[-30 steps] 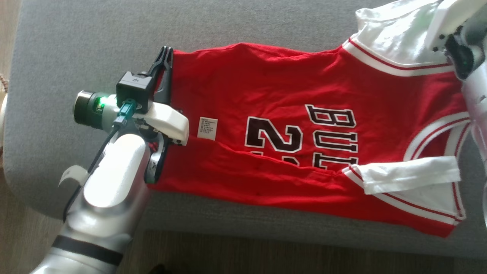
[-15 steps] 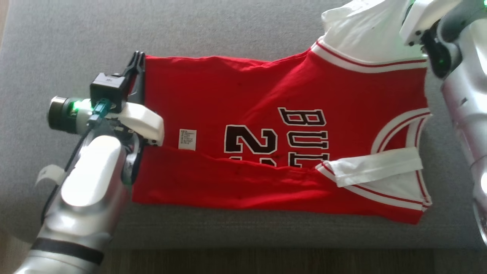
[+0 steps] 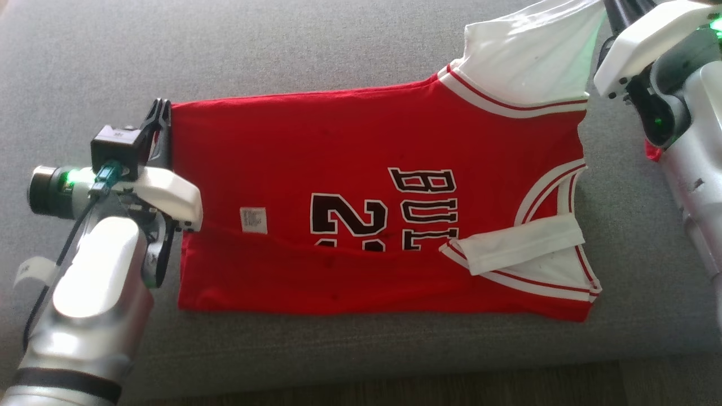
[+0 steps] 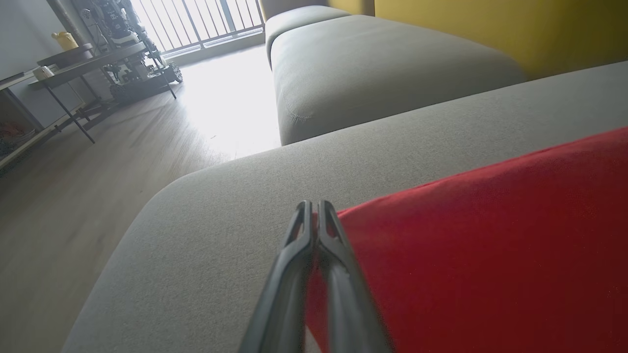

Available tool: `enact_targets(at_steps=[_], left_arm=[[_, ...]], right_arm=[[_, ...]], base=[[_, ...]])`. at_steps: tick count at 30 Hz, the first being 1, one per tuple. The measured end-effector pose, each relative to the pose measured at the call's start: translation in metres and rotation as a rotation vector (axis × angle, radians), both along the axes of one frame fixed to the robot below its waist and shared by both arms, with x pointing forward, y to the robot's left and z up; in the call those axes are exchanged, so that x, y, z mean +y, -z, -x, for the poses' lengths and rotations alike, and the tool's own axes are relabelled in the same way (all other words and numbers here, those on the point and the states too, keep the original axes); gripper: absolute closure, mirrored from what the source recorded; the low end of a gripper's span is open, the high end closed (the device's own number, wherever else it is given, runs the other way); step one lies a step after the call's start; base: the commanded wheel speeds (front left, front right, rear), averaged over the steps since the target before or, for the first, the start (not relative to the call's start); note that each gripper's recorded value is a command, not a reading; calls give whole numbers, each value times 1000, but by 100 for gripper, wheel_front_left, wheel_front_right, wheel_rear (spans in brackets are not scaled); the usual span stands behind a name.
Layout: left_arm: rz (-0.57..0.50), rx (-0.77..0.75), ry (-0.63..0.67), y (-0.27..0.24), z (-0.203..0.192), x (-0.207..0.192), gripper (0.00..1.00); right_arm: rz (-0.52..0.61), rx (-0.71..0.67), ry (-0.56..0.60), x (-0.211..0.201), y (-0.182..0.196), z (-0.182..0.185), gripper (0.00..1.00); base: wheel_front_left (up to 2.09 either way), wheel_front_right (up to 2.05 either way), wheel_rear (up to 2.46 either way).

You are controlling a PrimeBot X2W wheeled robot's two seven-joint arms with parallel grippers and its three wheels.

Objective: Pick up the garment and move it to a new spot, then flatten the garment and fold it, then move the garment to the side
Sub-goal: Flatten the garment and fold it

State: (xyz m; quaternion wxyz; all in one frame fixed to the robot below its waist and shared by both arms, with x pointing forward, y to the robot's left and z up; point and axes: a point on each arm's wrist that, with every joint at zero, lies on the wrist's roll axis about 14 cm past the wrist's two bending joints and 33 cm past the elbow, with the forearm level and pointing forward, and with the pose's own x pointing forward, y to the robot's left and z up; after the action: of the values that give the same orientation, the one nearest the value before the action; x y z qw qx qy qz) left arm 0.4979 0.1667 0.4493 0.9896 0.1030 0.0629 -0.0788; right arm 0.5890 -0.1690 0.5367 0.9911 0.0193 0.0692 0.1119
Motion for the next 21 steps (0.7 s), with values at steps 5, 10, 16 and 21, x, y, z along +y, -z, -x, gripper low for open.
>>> enact_targets(at_steps=[5,10,16,21], left_arm=[[-14,10,-4,2,-9,5,100],[1,-16,-46,-9,-29,17,100],[-9,-7,-45,-6,-34,18,100],[-28,-1,-8,-6,-29,11,100]], right_arm=[[-9,-12,-4,2,3,-3,100],[-40,-61,8,4,-1,-11,100],[-55,-93,-23,22,-5,-17,100],[-57,-100,-32,23,-6,-10,100]], base=[[0,0,0],[0,0,0],[0,0,0],[0,0,0]])
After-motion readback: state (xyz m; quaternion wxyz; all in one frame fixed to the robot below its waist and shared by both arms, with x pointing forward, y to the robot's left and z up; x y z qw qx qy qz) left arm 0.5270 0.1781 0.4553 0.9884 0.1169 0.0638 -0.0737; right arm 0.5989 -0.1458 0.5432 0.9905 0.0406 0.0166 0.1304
